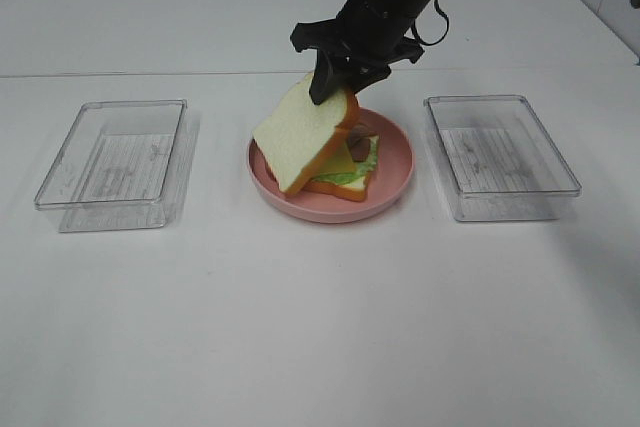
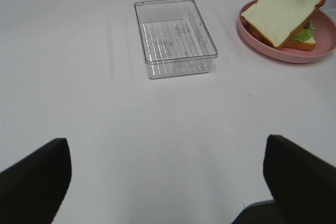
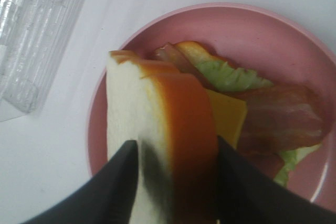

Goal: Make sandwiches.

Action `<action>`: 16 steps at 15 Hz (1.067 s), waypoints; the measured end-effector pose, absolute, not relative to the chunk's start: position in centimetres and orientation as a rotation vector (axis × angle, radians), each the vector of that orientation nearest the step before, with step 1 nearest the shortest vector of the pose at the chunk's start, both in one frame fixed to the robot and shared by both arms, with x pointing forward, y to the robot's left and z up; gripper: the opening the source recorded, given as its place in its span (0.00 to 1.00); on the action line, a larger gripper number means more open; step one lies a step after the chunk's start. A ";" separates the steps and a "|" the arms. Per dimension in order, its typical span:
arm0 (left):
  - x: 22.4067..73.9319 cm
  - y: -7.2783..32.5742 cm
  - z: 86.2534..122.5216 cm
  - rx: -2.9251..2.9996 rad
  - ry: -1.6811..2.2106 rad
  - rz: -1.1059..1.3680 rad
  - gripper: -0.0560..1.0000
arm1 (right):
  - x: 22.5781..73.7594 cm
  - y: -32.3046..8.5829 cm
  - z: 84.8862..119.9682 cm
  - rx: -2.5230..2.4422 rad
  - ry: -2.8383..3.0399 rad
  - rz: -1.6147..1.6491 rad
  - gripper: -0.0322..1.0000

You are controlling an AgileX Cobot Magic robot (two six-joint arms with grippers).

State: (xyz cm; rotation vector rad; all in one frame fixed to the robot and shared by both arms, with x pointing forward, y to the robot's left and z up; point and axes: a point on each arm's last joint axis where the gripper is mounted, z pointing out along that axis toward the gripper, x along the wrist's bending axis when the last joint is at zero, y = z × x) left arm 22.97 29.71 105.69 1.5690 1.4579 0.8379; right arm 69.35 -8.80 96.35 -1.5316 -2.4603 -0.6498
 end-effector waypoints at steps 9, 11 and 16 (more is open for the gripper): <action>23.0 29.7 105.7 1.569 1.458 0.838 0.91 | 68.6 -12.0 100.8 -1.553 -2.809 -0.406 0.84; 23.0 29.7 105.7 1.569 1.458 0.838 0.91 | 66.8 -13.1 106.0 -1.579 -2.864 -0.434 0.84; 23.0 29.7 105.7 1.569 1.458 0.838 0.91 | 63.4 -15.7 112.7 -1.811 -2.919 -0.486 0.84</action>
